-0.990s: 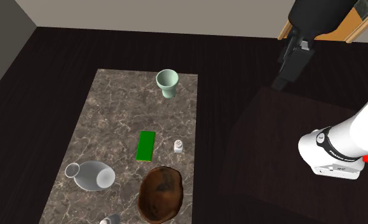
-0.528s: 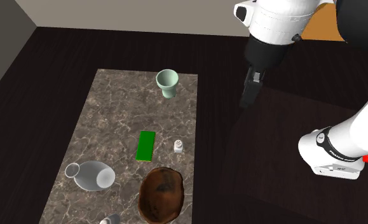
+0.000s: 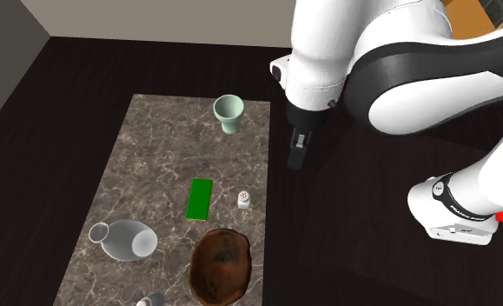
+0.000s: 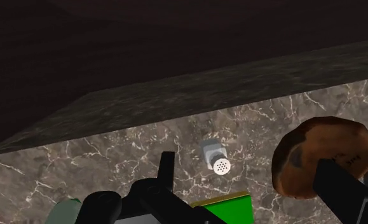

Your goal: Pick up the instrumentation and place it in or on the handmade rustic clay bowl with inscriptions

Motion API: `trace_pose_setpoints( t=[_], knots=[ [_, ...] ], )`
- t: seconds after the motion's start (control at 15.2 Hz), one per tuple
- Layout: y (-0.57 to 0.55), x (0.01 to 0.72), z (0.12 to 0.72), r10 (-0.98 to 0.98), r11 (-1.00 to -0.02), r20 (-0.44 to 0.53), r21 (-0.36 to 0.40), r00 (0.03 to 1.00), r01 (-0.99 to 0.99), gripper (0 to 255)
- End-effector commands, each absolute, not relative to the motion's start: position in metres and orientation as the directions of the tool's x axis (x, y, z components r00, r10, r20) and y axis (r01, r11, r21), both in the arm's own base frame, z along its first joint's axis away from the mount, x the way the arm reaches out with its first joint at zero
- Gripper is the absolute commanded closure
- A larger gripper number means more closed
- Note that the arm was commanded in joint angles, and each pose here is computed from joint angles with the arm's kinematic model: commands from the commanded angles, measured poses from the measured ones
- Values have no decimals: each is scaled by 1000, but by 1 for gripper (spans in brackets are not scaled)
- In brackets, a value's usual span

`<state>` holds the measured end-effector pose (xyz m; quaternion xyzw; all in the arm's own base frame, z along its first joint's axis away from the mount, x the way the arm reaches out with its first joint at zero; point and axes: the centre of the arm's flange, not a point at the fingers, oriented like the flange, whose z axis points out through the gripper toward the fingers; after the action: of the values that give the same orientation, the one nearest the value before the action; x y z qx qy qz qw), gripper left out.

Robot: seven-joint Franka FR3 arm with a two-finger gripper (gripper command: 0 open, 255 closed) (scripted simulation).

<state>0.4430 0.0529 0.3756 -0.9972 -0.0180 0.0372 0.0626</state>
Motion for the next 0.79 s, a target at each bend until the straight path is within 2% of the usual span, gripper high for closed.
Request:
trace_pose_setpoints(
  t=[0.0, 0.73],
  knots=[
    [58, 457, 353, 61, -991, -72, -124, 996, 52, 0],
    [97, 528, 229, 170, -980, -81, -115, 982, 160, 0]
  ],
)
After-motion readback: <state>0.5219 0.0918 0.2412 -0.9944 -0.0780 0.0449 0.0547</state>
